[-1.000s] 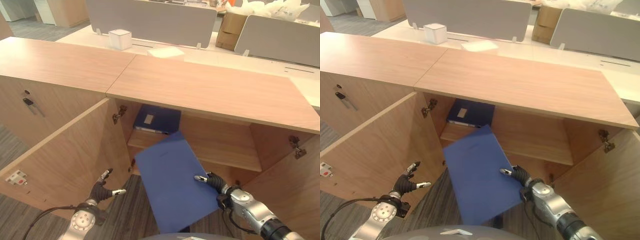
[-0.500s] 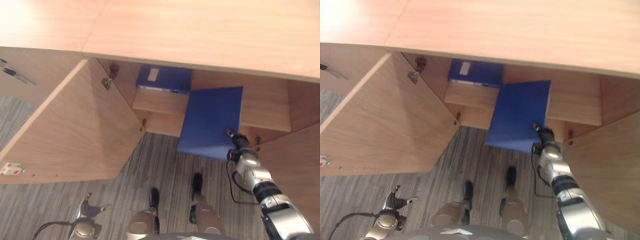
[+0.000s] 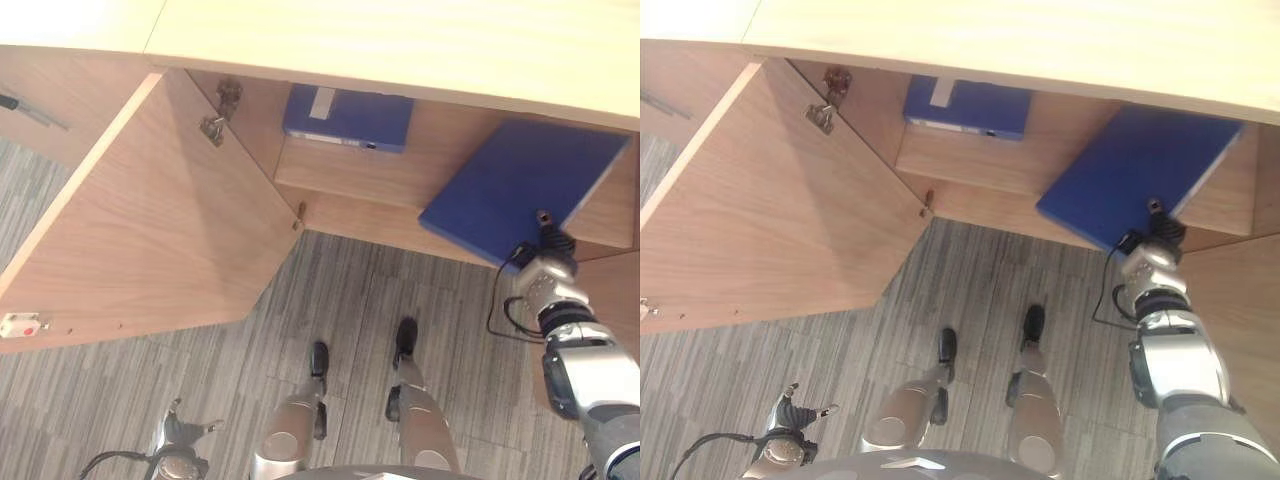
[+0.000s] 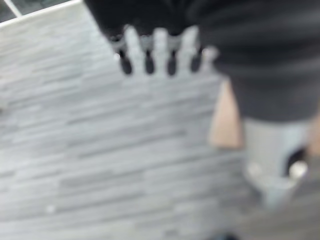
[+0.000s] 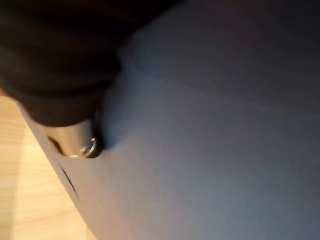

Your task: Put the empty folder in the office cabinet

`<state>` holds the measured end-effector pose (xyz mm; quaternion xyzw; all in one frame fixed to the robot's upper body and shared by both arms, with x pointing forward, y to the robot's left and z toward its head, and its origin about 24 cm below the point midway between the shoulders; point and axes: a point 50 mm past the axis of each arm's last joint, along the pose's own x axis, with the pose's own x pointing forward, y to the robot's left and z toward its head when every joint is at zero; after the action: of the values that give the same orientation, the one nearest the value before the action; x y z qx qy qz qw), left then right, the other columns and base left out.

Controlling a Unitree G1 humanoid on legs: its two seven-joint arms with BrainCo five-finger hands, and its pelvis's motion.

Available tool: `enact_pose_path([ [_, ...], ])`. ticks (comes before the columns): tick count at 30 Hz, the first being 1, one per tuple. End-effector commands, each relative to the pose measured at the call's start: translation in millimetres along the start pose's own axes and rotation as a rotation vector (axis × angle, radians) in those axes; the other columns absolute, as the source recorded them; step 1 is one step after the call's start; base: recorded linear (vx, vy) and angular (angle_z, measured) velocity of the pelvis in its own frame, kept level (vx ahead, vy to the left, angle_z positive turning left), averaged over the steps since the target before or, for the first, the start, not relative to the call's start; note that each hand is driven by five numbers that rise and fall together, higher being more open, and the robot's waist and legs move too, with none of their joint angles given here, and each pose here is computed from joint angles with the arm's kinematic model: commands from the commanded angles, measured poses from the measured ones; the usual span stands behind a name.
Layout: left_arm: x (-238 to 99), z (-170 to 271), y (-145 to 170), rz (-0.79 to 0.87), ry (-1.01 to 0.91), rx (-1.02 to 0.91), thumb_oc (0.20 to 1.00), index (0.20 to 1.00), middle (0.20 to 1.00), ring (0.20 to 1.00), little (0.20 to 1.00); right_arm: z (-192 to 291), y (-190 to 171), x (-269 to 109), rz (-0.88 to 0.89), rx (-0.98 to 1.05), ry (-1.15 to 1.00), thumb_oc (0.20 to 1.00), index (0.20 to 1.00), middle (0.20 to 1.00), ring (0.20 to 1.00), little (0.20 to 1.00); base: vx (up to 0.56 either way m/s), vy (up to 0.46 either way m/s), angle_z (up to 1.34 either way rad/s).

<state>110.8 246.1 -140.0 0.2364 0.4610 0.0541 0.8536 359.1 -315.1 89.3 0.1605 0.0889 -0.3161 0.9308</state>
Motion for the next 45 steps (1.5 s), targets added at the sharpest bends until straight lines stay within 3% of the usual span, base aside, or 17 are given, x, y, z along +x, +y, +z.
enact_pose_path([
  [1, 4.4, 7.3, 15.3, 0.053, -0.025, 0.044, 1.000, 1.000, 1.000, 1.000, 1.000, 71.1, -3.1, 3.3, -0.038, 0.184, -0.201, 0.200, 0.200, 0.200, 0.200, 0.200, 0.00, -0.030, 0.25],
  [11, 6.3, 19.7, 23.2, 0.051, -0.077, 0.051, 1.000, 1.000, 1.000, 1.000, 1.000, 190.9, -5.8, -18.0, -0.060, 0.522, -0.470, 0.200, 0.200, 0.200, 0.200, 0.200, -0.01, -0.071, 0.11],
  [21, 7.4, 34.5, 28.1, 0.062, -0.130, 0.077, 1.000, 1.000, 1.000, 1.000, 1.000, 206.3, -43.7, -24.2, -0.242, 0.837, -0.486, 0.200, 0.200, 0.200, 0.200, 0.200, -0.02, -0.038, 0.12],
  [30, 2.4, 46.8, 21.0, 0.063, -0.205, 0.088, 1.000, 1.000, 1.000, 1.000, 1.000, 204.3, -59.5, -30.0, -0.419, 0.970, -0.496, 0.200, 0.200, 0.200, 0.200, 0.200, 0.01, 0.034, 0.11],
  [38, 0.7, 52.5, 19.9, 0.063, -0.238, 0.084, 1.000, 1.000, 1.000, 1.000, 1.000, 199.6, -50.3, -26.8, -0.362, 1.040, -0.455, 0.200, 0.200, 0.200, 0.200, 0.200, 0.01, 0.029, 0.15],
  [45, -1.4, 52.1, 21.2, 0.040, -0.253, 0.076, 1.000, 1.000, 1.000, 1.000, 1.000, 236.5, -48.3, -37.9, -0.240, 0.919, -0.540, 0.200, 0.200, 0.200, 0.200, 0.200, 0.01, 0.031, 0.08],
])
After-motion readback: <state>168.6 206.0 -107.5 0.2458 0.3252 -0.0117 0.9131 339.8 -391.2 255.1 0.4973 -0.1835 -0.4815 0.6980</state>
